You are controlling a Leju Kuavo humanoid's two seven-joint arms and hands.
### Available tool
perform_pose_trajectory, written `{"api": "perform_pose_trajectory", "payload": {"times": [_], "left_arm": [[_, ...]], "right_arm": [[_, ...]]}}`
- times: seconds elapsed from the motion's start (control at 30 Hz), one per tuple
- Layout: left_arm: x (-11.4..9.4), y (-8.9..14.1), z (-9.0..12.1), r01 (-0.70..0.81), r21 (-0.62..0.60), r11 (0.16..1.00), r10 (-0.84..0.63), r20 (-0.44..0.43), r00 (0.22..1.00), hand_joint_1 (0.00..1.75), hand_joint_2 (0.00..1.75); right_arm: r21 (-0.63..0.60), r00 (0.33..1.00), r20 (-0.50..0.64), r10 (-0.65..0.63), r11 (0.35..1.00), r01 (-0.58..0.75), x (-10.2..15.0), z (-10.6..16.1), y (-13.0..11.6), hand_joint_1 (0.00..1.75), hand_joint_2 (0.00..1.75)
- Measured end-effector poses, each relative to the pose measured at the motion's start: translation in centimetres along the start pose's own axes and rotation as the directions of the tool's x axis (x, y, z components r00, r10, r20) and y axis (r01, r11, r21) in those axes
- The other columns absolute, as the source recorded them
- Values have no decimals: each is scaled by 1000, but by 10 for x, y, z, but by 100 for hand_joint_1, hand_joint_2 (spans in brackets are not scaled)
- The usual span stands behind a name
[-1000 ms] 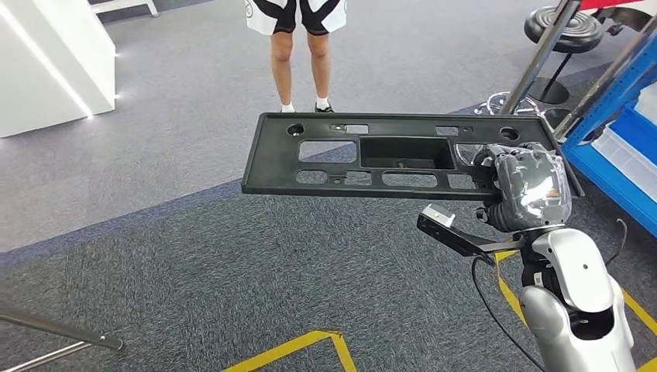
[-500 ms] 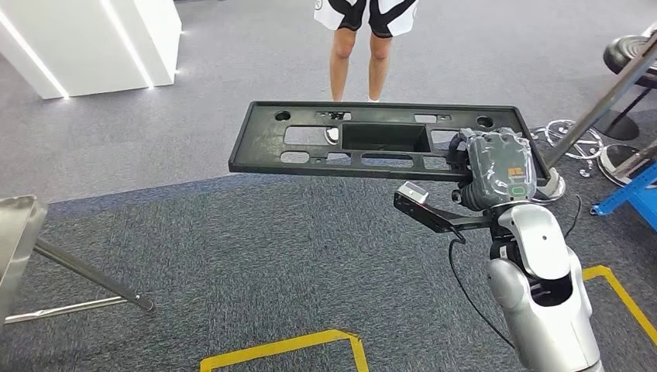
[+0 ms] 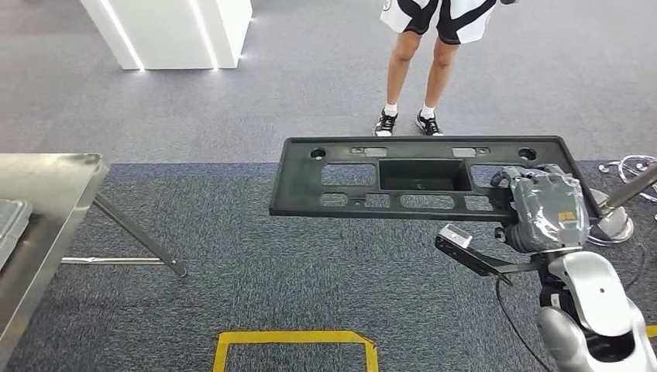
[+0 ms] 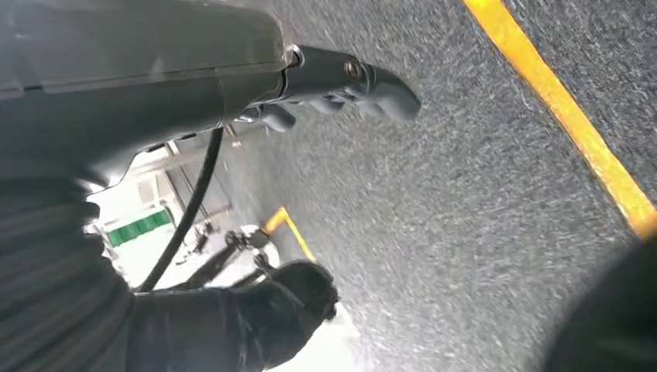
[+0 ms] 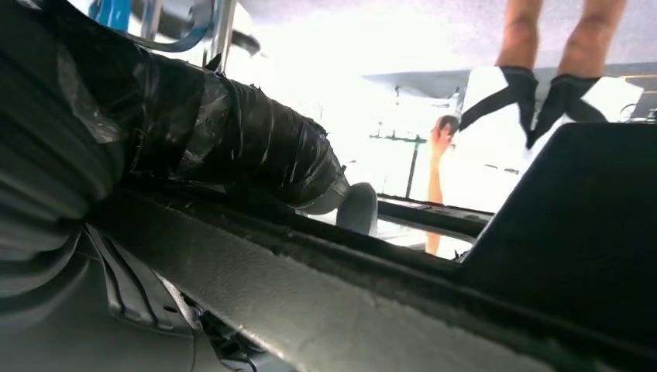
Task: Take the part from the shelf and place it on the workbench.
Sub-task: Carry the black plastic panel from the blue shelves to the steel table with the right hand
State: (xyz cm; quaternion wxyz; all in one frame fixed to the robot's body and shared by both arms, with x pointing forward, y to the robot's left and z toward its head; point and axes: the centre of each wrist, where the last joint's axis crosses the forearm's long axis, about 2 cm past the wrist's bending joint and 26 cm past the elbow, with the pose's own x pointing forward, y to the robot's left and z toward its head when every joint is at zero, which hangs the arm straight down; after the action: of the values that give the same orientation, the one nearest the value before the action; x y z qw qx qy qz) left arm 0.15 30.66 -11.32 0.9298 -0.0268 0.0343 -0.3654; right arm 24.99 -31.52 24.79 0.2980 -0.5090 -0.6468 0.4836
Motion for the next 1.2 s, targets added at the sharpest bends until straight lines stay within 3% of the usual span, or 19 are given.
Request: {"api": "perform_pose_trajectory", "payload": {"times": [0.37,0.87,1.1,1.2], "left_arm": [[7,-1,0,7,5,1000,-7,-5,1000,0,175],[11,0,1,21,6,1000,-21,0,1000,0,175],[11,0,1,43,8,999,-43,-2,999,0,175],[10,-1,0,48,6,999,-48,-5,999,0,175]], "right_arm": [[66,979,-40,198,978,-196,-36,25,-15,175,175],[102,938,-27,346,934,-341,-48,27,-17,175,175],[60,805,-164,570,820,-569,-63,27,-24,175,175],[39,779,-153,608,791,-610,-66,25,-25,175,175]]}}
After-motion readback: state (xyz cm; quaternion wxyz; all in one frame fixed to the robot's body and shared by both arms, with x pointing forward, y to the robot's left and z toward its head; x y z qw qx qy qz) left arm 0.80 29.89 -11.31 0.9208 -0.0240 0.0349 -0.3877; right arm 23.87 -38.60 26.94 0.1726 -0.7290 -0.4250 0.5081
